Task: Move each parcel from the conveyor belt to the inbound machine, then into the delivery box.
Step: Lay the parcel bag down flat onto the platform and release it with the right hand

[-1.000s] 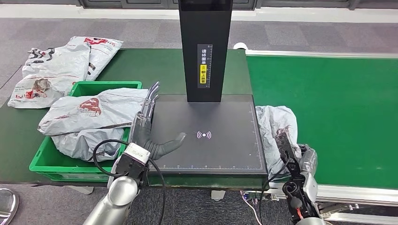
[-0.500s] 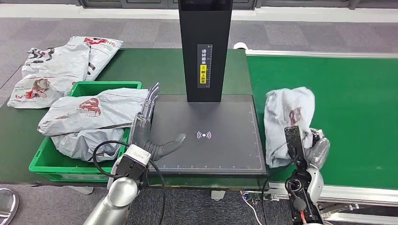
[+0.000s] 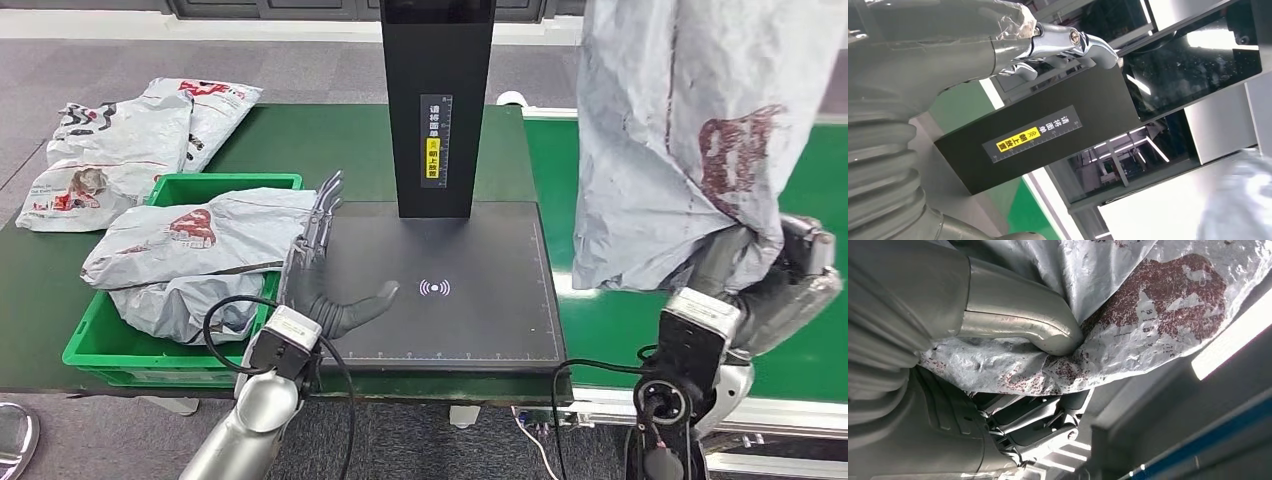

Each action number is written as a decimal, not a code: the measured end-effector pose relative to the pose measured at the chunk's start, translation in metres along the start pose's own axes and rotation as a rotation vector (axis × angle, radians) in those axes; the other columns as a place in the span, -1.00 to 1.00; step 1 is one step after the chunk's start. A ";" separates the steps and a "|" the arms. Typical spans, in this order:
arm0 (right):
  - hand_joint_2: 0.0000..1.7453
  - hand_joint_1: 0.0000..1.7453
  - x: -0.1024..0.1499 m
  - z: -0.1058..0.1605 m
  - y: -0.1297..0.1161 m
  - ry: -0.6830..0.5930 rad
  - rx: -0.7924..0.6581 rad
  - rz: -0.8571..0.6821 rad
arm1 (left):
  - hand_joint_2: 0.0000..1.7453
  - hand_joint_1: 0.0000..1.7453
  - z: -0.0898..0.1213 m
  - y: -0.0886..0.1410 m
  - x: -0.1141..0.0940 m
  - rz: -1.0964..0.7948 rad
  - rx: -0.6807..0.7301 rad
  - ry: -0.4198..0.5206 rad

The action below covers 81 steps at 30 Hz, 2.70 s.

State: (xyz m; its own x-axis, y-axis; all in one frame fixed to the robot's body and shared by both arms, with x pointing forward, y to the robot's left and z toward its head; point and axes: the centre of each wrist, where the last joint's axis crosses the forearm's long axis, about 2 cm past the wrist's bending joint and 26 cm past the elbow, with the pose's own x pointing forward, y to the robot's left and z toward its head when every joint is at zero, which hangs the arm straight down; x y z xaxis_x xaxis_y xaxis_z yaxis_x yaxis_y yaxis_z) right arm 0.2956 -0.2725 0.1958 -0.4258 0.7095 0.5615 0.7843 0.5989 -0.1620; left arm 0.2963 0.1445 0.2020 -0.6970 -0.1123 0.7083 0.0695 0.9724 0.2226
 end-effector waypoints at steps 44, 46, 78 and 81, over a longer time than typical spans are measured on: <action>1.00 -1.00 0.054 0.084 0.127 0.163 0.983 -0.163 | 1.00 -1.00 -0.008 0.002 0.002 0.004 0.033 -0.008; 1.00 -1.00 0.053 0.083 0.126 0.161 0.946 -0.164 | 1.00 -1.00 -0.008 0.003 0.002 -0.002 0.036 -0.008; 1.00 -1.00 0.050 0.038 0.066 -0.065 0.286 -0.285 | 1.00 -1.00 0.011 0.004 -0.018 -0.207 -0.066 0.148; 1.00 -1.00 0.050 0.031 0.054 -0.061 0.210 -0.287 | 1.00 -1.00 0.013 0.002 -0.031 -0.271 -0.122 0.198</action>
State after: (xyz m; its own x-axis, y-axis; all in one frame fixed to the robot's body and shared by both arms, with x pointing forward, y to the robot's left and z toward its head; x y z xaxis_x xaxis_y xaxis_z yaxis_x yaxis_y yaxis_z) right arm 0.3026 -0.1929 0.1897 -0.6462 0.5186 0.5599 0.5220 0.8355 -0.1715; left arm 0.3093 0.1526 0.1718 -0.5509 -0.4120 0.7258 -0.0057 0.8715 0.4903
